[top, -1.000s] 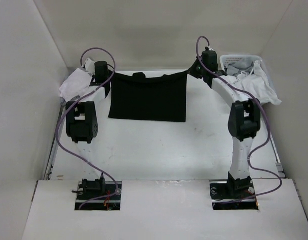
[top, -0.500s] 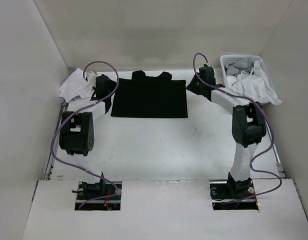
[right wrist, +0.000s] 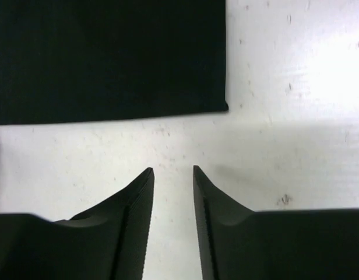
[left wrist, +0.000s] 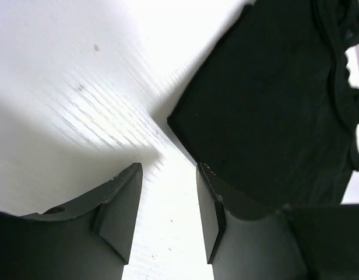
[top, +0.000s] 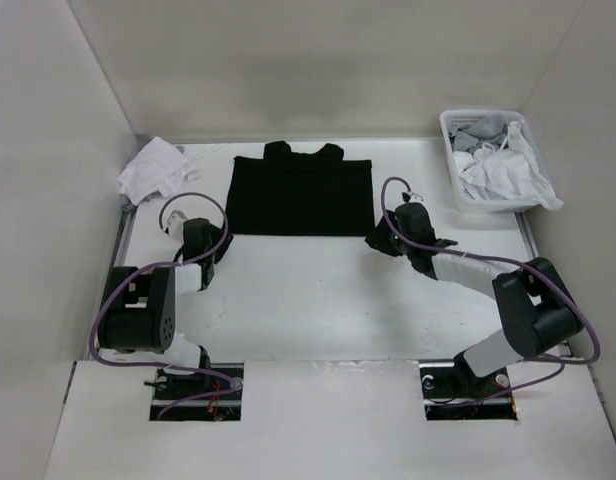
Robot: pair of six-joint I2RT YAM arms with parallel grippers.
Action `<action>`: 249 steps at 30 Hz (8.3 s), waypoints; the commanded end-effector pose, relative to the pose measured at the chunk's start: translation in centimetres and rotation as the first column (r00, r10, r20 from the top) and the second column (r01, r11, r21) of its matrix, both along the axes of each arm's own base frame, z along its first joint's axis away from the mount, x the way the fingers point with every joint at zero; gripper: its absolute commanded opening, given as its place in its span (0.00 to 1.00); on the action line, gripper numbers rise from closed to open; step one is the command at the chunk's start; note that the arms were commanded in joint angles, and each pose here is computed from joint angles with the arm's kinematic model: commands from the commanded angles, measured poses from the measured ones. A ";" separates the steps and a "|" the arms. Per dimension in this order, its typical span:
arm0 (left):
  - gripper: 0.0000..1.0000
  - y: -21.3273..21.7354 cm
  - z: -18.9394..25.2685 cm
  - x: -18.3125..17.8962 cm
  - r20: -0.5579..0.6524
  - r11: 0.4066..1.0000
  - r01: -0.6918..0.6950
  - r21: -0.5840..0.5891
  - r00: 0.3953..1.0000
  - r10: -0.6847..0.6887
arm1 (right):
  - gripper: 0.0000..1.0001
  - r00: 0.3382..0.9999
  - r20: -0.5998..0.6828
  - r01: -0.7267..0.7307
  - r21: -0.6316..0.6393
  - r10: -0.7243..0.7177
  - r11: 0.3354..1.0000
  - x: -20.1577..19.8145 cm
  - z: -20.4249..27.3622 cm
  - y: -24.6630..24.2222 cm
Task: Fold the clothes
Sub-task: Fold the tank top
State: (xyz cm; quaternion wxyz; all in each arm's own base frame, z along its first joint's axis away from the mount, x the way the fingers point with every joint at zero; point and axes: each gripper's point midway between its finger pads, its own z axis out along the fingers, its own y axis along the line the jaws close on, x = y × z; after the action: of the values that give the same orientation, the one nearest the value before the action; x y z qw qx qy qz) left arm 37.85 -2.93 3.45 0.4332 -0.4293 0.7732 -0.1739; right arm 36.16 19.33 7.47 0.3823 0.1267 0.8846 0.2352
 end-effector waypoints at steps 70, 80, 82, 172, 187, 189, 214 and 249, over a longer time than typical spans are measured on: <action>0.00 -0.3 32.0 -13.5 0.668 0.996 0.084 0.012 0.741 -0.071 | 0.00 0.860 0.486 0.031 0.252 -0.154 0.967 -13.7 24.4 -6.1; 0.00 -0.2 35.8 -19.9 0.682 0.993 0.084 0.082 0.722 -0.118 | 0.00 0.891 0.455 -0.141 0.297 -0.009 0.944 -20.9 28.2 -4.6; 0.00 -0.4 32.5 -18.1 0.623 0.993 0.087 0.079 0.773 -0.117 | 0.01 0.898 0.440 -0.124 0.226 0.013 0.966 -20.1 26.4 -3.3; 0.29 -17.5 5.0 -4.6 0.216 0.874 0.485 0.012 0.853 -0.476 | 0.32 0.971 -0.212 0.167 0.270 -0.110 0.948 -0.5 -5.9 -0.9; 0.29 -18.2 9.0 -5.9 0.321 0.854 0.519 0.013 0.807 -0.496 | 0.02 0.971 -0.016 0.238 0.175 -0.238 0.956 -4.3 0.4 -6.5; 0.29 -18.3 9.5 -6.1 0.333 0.852 0.524 0.010 0.801 -0.497 | 0.02 0.973 0.019 0.224 0.147 -0.229 0.963 -5.0 2.3 -7.0; 0.30 -11.4 11.4 -8.6 0.400 0.892 0.451 -0.026 0.823 -0.404 | 0.06 0.987 -0.021 -0.163 -0.033 0.162 0.986 0.2 8.3 17.0; 0.30 -15.2 0.6 -1.4 0.133 0.910 0.414 -0.014 0.903 -0.409 | 0.07 0.981 -0.145 -0.133 -0.026 0.128 0.991 3.8 -2.5 8.9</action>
State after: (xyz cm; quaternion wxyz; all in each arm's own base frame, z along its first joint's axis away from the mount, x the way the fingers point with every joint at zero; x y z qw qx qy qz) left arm 35.52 -19.10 3.84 0.4149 -0.2316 0.8299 -0.2923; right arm 39.44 29.38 5.83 0.3064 0.0571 0.9208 0.2343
